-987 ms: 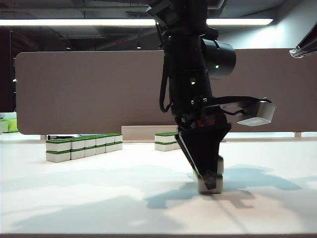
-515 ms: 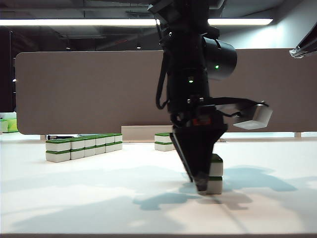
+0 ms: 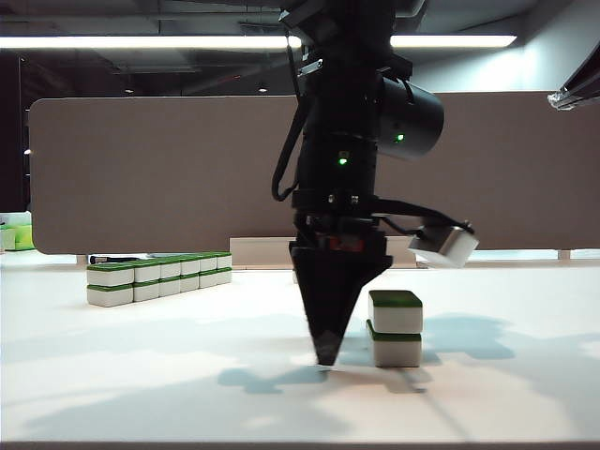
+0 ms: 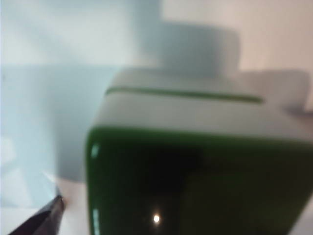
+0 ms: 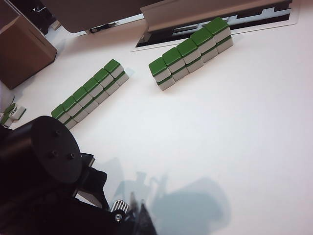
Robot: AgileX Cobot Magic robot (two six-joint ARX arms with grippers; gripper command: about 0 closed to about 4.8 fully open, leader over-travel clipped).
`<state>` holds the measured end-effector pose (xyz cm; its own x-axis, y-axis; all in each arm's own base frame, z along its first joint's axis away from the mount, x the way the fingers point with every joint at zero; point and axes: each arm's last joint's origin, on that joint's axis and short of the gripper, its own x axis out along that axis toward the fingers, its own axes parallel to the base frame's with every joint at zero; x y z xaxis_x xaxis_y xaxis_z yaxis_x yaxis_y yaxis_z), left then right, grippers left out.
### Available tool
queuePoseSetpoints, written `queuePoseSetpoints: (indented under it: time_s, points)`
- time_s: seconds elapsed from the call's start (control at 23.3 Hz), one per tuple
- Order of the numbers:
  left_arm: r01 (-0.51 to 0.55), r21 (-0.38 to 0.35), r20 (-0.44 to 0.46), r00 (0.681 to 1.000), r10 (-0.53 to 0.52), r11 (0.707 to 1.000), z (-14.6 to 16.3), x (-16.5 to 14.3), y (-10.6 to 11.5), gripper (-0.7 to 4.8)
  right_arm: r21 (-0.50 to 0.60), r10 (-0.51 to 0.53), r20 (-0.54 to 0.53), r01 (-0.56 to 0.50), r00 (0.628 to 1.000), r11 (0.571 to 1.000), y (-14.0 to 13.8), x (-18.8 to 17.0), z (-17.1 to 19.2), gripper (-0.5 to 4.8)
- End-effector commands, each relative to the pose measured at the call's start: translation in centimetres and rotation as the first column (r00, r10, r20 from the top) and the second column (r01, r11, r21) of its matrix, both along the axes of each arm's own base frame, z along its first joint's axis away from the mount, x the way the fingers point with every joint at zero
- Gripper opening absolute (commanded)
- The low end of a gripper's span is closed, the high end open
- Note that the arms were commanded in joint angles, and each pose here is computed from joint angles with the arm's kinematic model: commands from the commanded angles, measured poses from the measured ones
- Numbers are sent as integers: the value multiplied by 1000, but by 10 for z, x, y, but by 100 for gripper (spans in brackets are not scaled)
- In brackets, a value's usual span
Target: Take a mahjong tile from the mahjong wall and then place it on the table close to you.
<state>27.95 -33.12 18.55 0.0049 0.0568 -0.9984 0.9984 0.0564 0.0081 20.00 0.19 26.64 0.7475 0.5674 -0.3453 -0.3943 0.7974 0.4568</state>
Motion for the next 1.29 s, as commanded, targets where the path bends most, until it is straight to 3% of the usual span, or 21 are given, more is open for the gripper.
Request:
queuePoseSetpoints:
  time_s: [0.04, 0.21, 0.39, 0.56, 0.73, 0.9, 0.99, 1.29]
  points:
    - [-25, 26, 43, 999, 24, 999, 7, 5, 8, 407, -3, 5, 23, -5, 1000, 1000, 0, 0, 4, -1]
    - [-162, 10, 68, 985, 161, 987, 17, 26, 31, 404, -3, 4, 23, -4, 1000, 1000, 0, 0, 4, -1]
    - [-332, -37, 90, 938, 334, 943, 35, 51, 67, 403, -3, 5, 23, -5, 1000, 1000, 0, 0, 4, -1]
    - [-484, -123, 133, 857, 497, 867, 64, 76, 115, 403, -3, 5, 23, -5, 1000, 1000, 0, 0, 4, -1]
    - [-616, -207, 161, 745, 647, 760, 87, 96, 169, 401, -3, 5, 23, -5, 1000, 1000, 0, 0, 4, -1]
    - [-675, -217, 165, 686, 708, 705, 87, 110, 201, 398, -3, 5, 22, -5, 1000, 1000, 0, 0, 4, -1]
    - [-688, -256, 185, 655, 733, 679, 89, 118, 213, 395, -3, 5, 20, -5, 1000, 1000, 0, 0, 3, -1]
    - [-693, -359, 139, 623, 769, 626, 90, 130, 232, 394, -1, 6, -5, -6, 1000, 1000, 1, -1, 1, -1]
